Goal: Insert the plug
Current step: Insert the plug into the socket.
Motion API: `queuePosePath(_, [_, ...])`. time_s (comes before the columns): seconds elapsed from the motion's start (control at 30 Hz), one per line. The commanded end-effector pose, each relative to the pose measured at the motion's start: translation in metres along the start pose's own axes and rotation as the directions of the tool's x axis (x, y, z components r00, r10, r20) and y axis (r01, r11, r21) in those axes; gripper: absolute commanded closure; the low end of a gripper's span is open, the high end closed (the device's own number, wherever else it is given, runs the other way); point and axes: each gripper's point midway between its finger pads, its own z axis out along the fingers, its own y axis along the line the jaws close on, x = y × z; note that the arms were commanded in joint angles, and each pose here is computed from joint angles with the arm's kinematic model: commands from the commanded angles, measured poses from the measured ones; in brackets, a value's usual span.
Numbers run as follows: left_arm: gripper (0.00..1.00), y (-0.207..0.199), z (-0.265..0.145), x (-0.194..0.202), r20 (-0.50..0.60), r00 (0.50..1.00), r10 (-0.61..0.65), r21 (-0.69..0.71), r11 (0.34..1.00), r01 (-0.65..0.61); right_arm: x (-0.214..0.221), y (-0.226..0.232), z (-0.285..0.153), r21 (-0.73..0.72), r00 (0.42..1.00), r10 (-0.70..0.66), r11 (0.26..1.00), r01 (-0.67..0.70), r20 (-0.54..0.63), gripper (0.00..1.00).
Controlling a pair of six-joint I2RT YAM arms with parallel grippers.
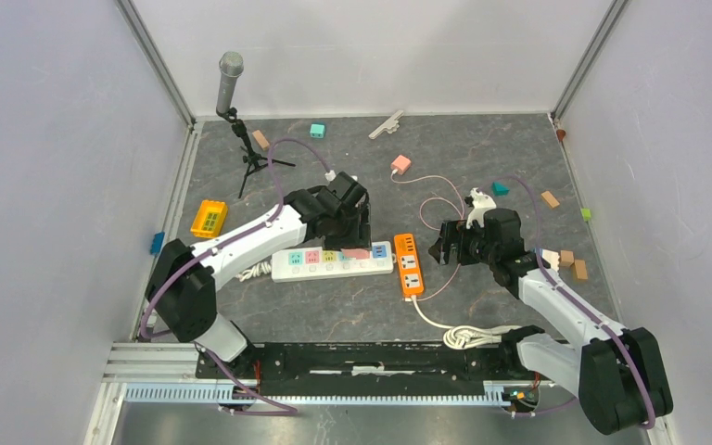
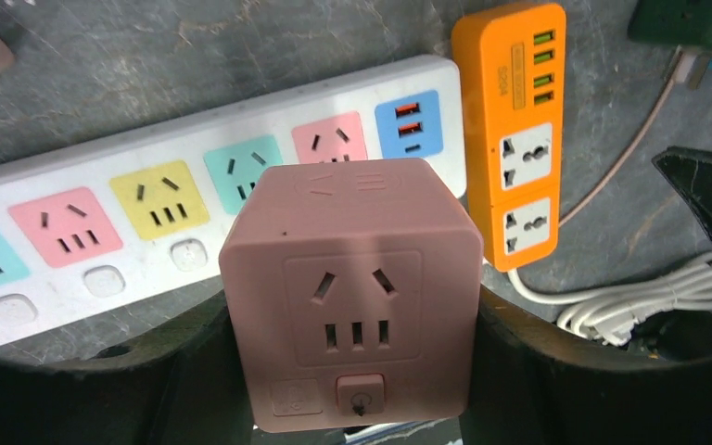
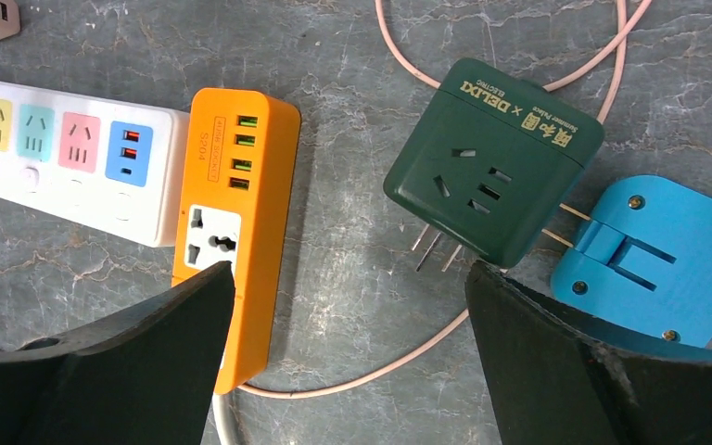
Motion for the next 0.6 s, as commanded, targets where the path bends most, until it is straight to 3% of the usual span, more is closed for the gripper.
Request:
queuePosePath(0.0, [0.98,0.001,-0.004,-0.022,0.087,0.996,0.036,-0.063,0.998,-0.030,-0.009,-0.003,-0.002,0.018,0.999,-0.002,1.000,0.001,0.033,0.02])
queuePosePath(0.57, [0.98,-0.009,0.023,-0.016,0.048,0.996,0.073,-0.106,0.992,-0.068,-0.012,-0.001,-0.003,0.005,0.999,-0.035,0.999,0.035,0.029,0.02])
